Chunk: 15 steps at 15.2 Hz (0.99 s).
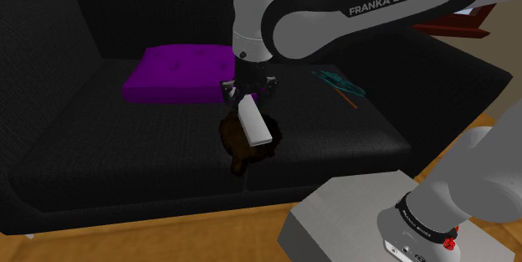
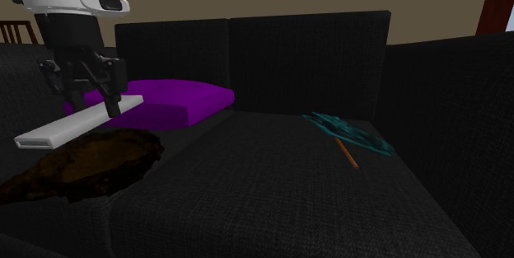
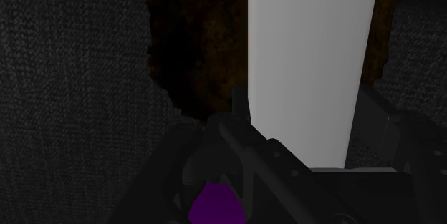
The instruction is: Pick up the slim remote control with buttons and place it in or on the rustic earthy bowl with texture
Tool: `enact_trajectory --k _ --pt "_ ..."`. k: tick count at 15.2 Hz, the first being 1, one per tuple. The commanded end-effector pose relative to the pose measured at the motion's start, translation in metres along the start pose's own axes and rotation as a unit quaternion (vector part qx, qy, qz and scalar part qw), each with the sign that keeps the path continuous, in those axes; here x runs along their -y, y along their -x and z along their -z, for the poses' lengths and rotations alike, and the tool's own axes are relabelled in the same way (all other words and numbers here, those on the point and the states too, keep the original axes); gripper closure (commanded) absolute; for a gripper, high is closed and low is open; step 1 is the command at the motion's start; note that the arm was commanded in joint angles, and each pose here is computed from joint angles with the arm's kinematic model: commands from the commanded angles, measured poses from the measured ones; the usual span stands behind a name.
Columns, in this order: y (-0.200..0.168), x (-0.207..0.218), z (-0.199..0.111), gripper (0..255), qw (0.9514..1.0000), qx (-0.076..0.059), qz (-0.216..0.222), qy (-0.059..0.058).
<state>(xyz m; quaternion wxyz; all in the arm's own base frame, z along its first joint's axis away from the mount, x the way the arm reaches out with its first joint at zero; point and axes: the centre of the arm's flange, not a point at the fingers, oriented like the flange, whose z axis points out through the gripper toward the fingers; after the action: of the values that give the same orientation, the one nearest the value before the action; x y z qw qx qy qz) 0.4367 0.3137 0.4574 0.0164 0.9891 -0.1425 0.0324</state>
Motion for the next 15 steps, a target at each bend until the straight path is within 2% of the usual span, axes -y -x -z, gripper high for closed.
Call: enact_trajectory --k 1,9,10,15 --pt "-0.0002 0.0003 -0.0125 255 1.0 0.0 0.0 0.0" --pt "-0.0002 0.0003 -0.0125 255 1.0 0.0 0.0 0.0" --pt "-0.0002 0.0003 -0.0125 0 1.0 0.0 0.0 0.0" --pt "-0.0002 0.0003 -0.0125 0 1.0 0.0 0.0 0.0"
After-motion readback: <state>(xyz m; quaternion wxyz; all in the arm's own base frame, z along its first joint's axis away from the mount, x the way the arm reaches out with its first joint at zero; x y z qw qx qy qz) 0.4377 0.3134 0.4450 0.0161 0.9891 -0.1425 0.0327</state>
